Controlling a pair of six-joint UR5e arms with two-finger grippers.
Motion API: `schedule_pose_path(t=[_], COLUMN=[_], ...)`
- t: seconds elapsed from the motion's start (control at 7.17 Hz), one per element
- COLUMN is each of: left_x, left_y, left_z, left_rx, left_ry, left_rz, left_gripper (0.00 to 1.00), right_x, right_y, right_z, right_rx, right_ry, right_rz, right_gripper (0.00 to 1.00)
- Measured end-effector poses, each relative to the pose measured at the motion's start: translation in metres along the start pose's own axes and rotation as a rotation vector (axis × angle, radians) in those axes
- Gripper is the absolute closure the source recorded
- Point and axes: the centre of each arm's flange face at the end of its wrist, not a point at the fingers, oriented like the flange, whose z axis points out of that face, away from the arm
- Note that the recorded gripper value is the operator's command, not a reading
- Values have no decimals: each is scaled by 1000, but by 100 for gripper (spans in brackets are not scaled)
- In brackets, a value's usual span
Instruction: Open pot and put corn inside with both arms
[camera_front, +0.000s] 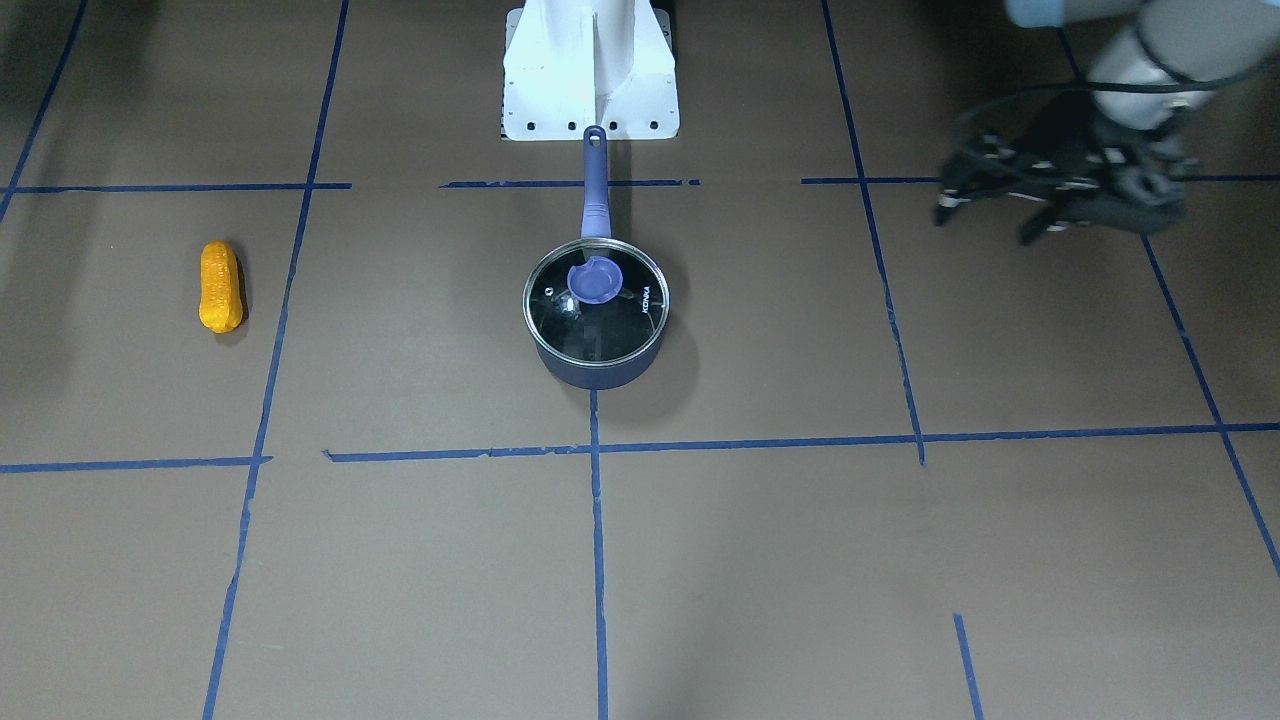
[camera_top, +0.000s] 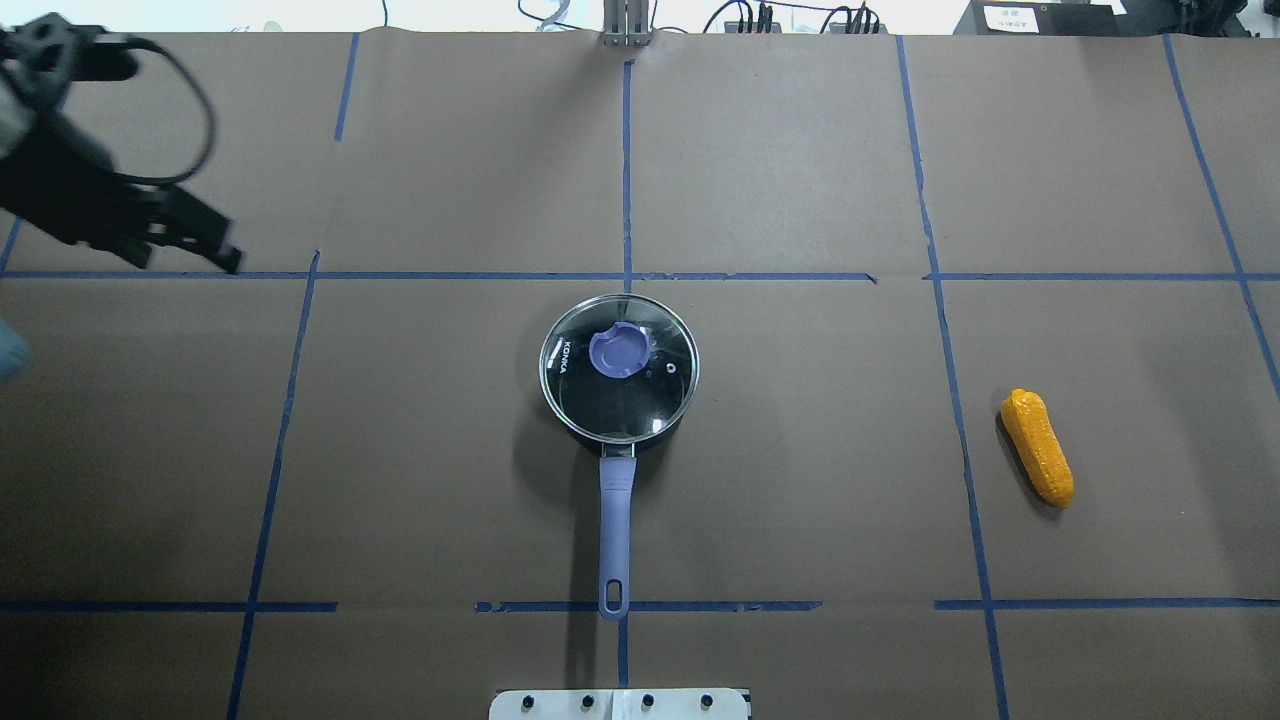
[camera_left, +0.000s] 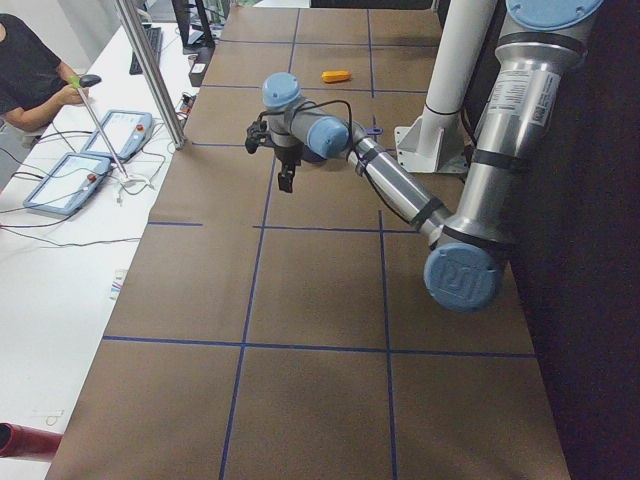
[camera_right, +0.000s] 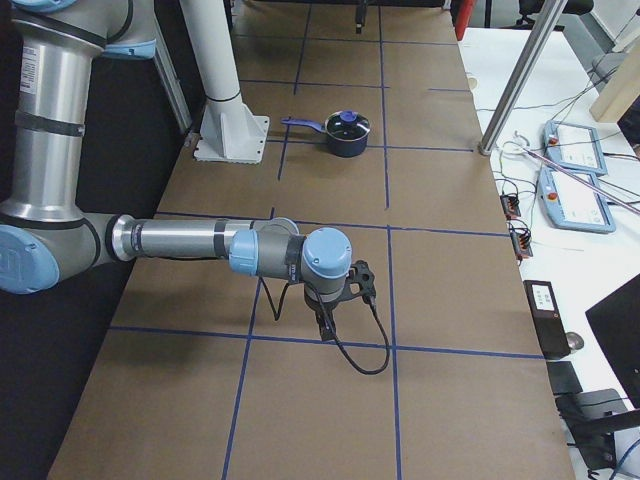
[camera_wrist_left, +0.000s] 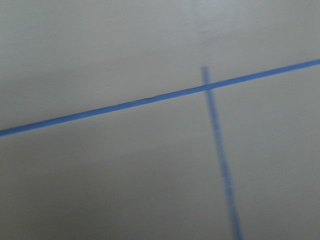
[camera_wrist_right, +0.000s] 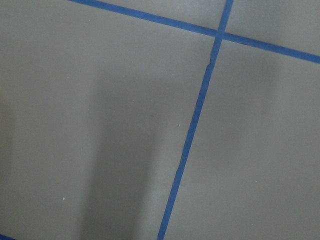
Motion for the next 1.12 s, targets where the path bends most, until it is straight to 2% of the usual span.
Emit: schedule_pose_path(t=[0.28, 0.56, 0.84, 1.12], left_x=[127, 215, 282, 319], left_y=[14, 2, -9, -23], left_z=[46, 86, 118, 146], left_rx=[-1, 8, 27, 45], left_ry=[-51, -94, -110, -133], left_rz=[-1, 1, -46, -78], left_gripper=[0, 0, 0, 0], right_x=[-2, -3, -4, -4], right_y=[-3, -5, -5, -5], right_z=[1, 2, 2, 3], right_rx=[-4, -6, -6, -7], right_ry=[1, 1, 0, 0], right_rz=[-8, -11, -12, -12], right_gripper=[0, 0, 0, 0])
